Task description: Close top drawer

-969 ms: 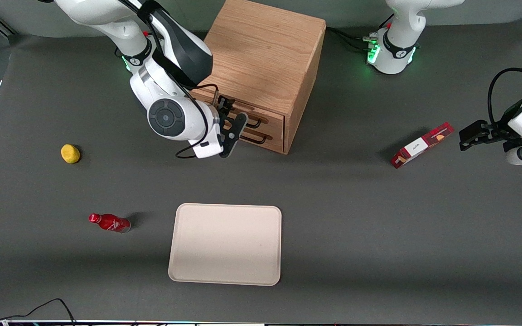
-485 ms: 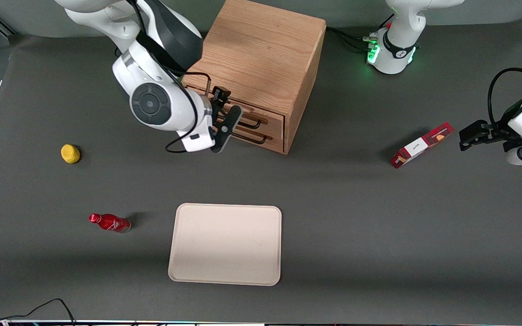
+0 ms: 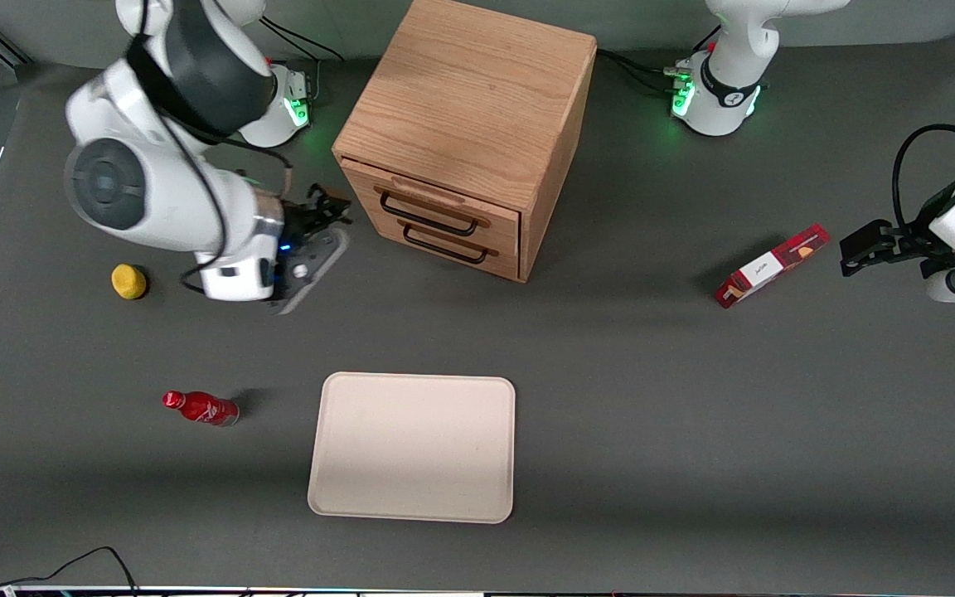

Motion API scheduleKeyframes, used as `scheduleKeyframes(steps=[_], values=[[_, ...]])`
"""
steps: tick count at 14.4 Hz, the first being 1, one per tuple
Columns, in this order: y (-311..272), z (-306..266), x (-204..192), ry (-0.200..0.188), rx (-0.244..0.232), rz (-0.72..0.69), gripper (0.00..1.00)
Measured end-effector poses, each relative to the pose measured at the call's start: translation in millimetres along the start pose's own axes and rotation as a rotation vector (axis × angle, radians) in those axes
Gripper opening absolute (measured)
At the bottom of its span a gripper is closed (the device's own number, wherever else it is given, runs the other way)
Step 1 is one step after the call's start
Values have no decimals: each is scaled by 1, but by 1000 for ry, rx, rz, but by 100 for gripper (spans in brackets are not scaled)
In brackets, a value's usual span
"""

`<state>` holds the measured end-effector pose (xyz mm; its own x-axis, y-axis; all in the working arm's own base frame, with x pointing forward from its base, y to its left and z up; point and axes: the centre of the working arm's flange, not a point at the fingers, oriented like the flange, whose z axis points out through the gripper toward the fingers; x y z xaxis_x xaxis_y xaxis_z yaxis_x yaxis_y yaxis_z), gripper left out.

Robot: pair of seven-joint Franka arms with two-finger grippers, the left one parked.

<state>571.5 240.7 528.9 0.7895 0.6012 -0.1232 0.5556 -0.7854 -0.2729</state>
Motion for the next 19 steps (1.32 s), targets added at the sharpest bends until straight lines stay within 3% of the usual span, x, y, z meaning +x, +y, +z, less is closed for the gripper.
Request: scheduleKeyframes(steps=[5,8,13,19], values=[[81,-47,-45,43,-159,219,100],[126,-76,-82,96,-232,339,100],[185,-98,-152,176,-250,494,100],[181,-92,-194,186,-222,534,100]])
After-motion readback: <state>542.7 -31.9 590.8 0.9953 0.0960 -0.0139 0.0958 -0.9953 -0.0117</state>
